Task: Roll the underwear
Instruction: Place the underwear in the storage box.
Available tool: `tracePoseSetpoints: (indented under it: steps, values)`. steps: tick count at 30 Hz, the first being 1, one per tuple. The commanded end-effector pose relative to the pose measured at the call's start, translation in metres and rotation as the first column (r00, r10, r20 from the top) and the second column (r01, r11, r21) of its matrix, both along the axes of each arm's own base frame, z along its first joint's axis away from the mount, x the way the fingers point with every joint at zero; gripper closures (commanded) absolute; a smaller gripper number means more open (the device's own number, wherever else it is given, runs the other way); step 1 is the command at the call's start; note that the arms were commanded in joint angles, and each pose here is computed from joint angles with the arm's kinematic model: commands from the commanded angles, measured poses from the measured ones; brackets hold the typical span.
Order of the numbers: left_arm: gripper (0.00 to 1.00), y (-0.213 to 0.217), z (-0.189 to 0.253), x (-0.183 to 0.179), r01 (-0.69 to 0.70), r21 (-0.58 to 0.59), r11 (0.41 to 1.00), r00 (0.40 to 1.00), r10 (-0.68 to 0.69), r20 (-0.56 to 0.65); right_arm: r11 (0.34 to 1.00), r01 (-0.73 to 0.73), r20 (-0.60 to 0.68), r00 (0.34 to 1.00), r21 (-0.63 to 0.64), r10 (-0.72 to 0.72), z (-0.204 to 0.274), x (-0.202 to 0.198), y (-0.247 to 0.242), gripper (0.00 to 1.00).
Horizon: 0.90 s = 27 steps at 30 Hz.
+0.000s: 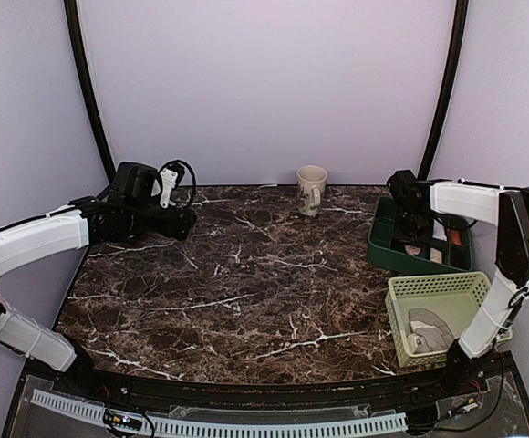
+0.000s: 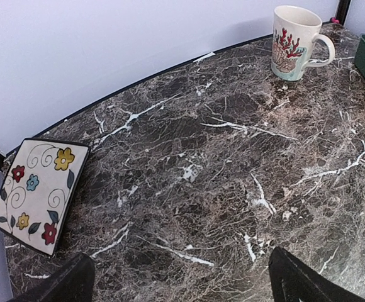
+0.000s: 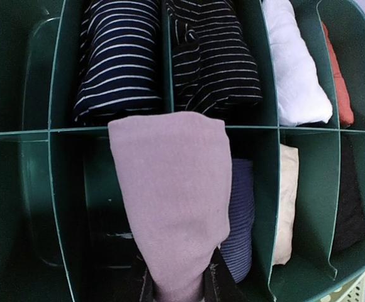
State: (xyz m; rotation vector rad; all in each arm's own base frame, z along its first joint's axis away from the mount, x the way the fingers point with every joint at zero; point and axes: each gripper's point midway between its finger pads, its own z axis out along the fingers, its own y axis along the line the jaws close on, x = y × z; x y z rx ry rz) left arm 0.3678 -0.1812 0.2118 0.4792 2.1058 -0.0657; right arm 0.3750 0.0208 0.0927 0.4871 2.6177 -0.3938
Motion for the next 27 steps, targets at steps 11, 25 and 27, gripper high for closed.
tracePoseSetpoints:
  steps: [11, 25, 27]
  values:
    - [0.01, 0.010, 0.009, 0.001, -0.002, -0.034, 0.999, 1.000, 0.002, 0.005, 0.963, 0.033, 0.023, 0.999, 0.269, -0.040, -0.024, 0.019, 0.061, 1.00]
    - [0.01, 0.009, 0.004, 0.004, 0.009, -0.019, 1.000, 1.000, -0.009, 0.004, 0.994, 0.100, 0.144, 0.984, 0.052, -0.107, 0.048, 0.042, 0.044, 1.00]
    - [0.01, 0.009, 0.003, 0.004, 0.009, -0.018, 1.000, 1.000, -0.009, 0.003, 0.993, 0.109, 0.113, 0.987, 0.039, -0.112, 0.037, 0.043, 0.045, 1.00]
